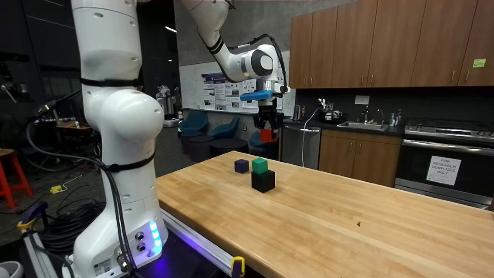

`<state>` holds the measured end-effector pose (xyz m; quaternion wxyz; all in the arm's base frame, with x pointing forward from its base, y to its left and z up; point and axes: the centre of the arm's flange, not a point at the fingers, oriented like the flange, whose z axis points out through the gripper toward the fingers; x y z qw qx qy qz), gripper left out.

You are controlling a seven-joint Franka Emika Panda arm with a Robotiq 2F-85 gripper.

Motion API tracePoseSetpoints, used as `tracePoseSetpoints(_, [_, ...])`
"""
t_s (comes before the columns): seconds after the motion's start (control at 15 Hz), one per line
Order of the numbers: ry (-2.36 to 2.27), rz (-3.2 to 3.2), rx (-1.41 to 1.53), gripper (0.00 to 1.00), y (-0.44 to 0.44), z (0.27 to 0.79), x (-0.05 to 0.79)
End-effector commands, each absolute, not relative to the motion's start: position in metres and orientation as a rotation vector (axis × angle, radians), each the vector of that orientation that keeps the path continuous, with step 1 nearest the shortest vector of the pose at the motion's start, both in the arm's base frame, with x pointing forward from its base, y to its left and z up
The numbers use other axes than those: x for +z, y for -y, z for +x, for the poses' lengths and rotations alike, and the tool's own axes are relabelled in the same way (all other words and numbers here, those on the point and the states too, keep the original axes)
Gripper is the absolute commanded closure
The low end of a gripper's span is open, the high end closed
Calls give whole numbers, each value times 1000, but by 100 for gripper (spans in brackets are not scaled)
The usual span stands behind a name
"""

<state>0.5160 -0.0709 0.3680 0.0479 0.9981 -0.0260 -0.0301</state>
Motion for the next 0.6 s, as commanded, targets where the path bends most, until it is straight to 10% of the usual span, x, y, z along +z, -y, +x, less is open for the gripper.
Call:
tracePoseSetpoints(0.0, [61,3071,-55,70,93,491,377])
tracePoseSetpoints(0.53, [85,3108,-58,70,105,447,377])
